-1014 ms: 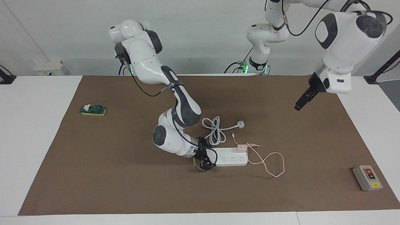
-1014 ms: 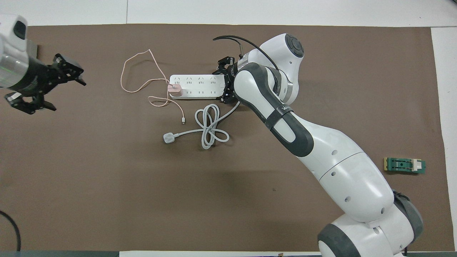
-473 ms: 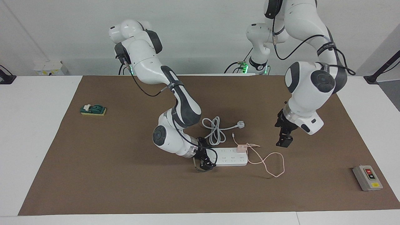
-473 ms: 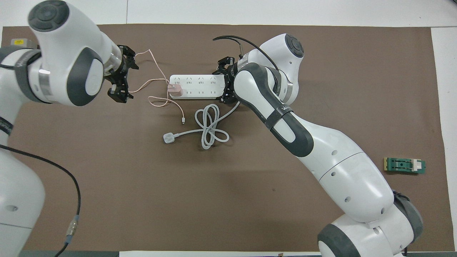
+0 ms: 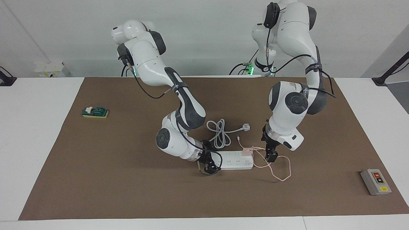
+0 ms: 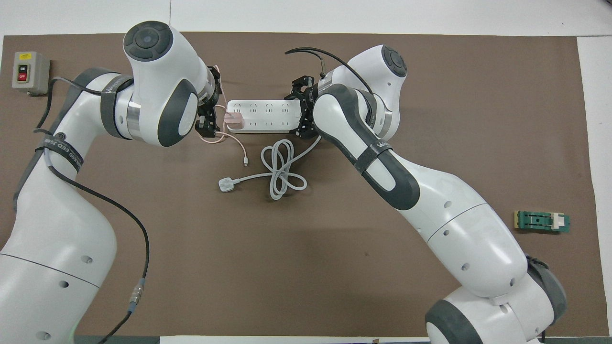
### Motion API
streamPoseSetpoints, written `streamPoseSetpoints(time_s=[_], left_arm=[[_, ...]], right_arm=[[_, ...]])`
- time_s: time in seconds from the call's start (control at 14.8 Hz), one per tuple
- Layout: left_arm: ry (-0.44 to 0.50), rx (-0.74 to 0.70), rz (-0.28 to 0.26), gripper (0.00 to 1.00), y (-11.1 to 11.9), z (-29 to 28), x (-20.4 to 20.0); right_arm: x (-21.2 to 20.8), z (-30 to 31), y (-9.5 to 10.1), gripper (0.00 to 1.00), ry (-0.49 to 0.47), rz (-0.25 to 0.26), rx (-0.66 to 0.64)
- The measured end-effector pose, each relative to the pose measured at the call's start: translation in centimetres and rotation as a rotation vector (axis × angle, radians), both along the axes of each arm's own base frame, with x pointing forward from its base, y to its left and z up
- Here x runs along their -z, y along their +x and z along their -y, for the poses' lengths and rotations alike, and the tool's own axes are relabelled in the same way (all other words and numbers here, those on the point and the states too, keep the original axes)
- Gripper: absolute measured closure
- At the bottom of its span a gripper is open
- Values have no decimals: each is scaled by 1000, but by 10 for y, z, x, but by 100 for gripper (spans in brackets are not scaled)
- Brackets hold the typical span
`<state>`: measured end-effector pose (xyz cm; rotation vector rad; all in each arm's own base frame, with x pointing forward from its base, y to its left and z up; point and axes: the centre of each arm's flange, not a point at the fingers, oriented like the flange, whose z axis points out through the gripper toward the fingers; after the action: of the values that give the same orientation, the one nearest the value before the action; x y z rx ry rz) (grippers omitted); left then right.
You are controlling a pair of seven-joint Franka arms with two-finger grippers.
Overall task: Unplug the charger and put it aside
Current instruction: 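Reach the left gripper to the pink charger in the strip, then close the left gripper on the pink charger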
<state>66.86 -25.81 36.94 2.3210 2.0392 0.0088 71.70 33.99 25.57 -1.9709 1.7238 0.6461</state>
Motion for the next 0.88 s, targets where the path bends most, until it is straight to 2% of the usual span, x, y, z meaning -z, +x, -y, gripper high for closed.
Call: streamPoseSetpoints(time_s=[0.14, 0.34, 0.61, 0.74, 0.88], left_arm=[[-13, -14, 34, 0, -3, 11, 8], [3, 3, 26, 0, -15, 19, 33], [13, 9, 15, 3, -20, 20, 40], [13, 11, 15, 26, -21, 20, 38], [16, 19, 11, 58, -24, 25, 38]], right_arm=[[0, 0, 0, 4, 0, 0, 0], [0, 0, 0, 4, 0, 0, 0], [0, 0, 0, 4, 0, 0, 0], [0, 0, 0, 4, 0, 0, 0], [0, 0, 0, 4, 0, 0, 0]])
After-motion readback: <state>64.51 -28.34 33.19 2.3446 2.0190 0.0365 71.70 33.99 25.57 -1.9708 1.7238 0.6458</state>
